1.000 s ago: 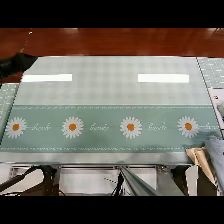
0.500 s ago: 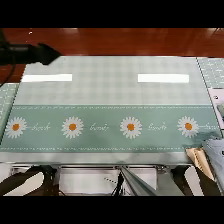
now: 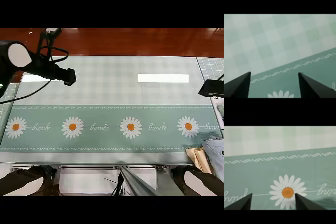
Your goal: Fold the shirts.
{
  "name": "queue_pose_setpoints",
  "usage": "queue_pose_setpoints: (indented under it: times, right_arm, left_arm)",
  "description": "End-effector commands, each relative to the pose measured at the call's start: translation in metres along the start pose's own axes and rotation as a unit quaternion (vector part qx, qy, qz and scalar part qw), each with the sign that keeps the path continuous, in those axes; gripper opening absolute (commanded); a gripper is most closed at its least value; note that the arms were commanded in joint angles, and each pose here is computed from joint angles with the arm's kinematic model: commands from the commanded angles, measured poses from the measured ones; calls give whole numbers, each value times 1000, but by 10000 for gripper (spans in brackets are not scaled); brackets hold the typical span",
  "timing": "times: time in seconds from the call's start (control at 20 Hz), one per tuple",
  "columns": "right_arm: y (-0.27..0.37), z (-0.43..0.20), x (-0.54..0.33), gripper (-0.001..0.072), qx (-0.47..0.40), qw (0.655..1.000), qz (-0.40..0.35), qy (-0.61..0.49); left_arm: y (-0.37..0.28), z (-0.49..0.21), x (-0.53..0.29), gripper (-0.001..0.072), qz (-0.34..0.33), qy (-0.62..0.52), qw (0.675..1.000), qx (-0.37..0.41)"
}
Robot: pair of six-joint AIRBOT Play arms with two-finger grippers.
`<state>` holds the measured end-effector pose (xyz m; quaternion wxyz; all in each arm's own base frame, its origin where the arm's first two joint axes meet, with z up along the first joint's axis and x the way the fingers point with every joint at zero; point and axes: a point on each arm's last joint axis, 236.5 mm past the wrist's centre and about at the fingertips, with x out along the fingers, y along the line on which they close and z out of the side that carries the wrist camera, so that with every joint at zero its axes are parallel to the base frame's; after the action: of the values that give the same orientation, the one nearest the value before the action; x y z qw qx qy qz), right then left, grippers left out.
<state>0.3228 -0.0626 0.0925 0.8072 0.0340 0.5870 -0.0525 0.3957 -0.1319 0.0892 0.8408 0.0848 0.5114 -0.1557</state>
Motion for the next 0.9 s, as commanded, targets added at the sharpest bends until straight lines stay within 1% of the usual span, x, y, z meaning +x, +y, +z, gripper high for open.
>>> queue_pose_setpoints:
  times: [0.0, 0.85]
  right_arm:
    - [7, -7, 18, 604, -32, 999, -15, 41]
    - [5, -1, 18, 604, -34, 999, -18, 29]
  left_arm:
    - [1, -18, 9, 717, 18, 46, 999, -4]
    - [1, -19, 10, 717, 18, 48, 999, -4]
